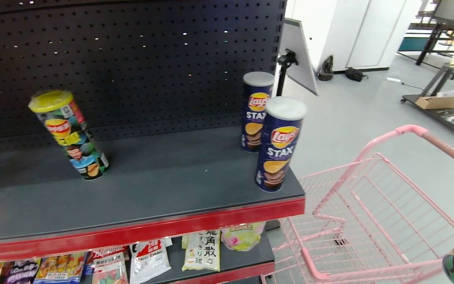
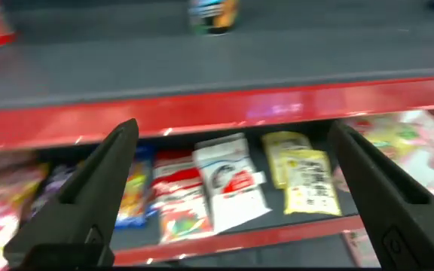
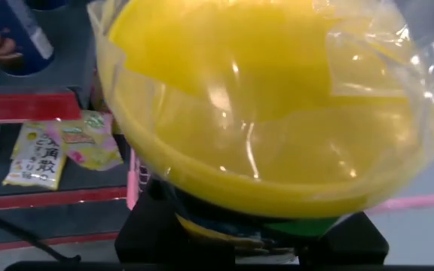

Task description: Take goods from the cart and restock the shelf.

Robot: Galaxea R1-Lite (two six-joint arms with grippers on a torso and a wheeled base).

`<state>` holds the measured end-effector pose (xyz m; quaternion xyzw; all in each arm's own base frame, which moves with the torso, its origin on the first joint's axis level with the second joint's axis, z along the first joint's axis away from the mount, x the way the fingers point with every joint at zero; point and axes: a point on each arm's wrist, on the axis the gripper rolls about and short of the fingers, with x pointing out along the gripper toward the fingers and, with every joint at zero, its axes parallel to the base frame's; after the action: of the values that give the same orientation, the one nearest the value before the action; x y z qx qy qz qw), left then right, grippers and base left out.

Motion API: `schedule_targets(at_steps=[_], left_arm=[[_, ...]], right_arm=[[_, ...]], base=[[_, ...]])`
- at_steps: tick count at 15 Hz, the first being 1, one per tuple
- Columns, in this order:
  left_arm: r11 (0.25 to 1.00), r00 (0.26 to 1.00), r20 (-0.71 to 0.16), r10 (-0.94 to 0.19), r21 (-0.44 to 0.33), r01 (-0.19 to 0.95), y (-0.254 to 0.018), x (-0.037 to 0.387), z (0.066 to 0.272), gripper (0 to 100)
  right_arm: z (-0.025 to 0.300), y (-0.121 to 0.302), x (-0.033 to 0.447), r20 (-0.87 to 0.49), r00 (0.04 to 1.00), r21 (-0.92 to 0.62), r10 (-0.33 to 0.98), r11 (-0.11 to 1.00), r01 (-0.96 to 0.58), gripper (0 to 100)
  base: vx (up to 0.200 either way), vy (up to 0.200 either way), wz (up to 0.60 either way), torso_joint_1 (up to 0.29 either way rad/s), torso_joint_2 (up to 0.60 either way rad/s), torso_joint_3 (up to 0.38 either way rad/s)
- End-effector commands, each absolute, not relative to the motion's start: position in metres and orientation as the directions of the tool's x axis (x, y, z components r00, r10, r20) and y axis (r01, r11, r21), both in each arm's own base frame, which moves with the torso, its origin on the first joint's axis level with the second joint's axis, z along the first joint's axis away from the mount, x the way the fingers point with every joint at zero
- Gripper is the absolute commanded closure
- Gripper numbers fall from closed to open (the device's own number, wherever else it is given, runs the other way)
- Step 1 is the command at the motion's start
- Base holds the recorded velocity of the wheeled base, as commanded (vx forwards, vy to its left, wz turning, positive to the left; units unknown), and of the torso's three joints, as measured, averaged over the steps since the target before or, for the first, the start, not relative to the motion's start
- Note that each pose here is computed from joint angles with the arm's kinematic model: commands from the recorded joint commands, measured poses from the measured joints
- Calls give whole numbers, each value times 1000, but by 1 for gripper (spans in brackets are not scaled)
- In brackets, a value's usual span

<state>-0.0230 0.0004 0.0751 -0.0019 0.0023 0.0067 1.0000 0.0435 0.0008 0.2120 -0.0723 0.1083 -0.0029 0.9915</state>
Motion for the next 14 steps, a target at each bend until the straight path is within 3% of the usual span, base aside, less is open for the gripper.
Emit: schedule_targets(at_steps=[1, 3, 5, 10, 14], left_arm=[[1000, 1000, -6, 14, -5, -14, 0, -23, 75, 0], [1000, 1000, -6, 14, -5, -14, 0, -23, 75, 0], [1000, 1000, -6, 14, -5, -14, 0, -23, 75, 0], [1000, 1000, -6, 14, -5, -14, 0, -23, 75, 0], [1000, 1000, -6, 14, -5, -14, 0, -23, 75, 0]], right_arm=[[211, 1, 43, -217, 976, -144, -20, 989, -12, 100], [208, 1, 40, -211, 977, -143, -15, 990, -16, 100], [202, 0, 31, -190, 982, -139, -12, 990, -15, 100], [179, -1, 8, -149, 989, -158, -15, 987, -9, 100], [177, 1, 3, -106, 990, -139, 96, 984, -110, 100]], base=[[0, 0, 600, 12, 7, 7], [0, 0, 600, -2, -2, 0], [0, 0, 0, 0, 0, 0], [0, 200, 0, 2, 1, 0], [0, 200, 0, 4, 5, 1]])
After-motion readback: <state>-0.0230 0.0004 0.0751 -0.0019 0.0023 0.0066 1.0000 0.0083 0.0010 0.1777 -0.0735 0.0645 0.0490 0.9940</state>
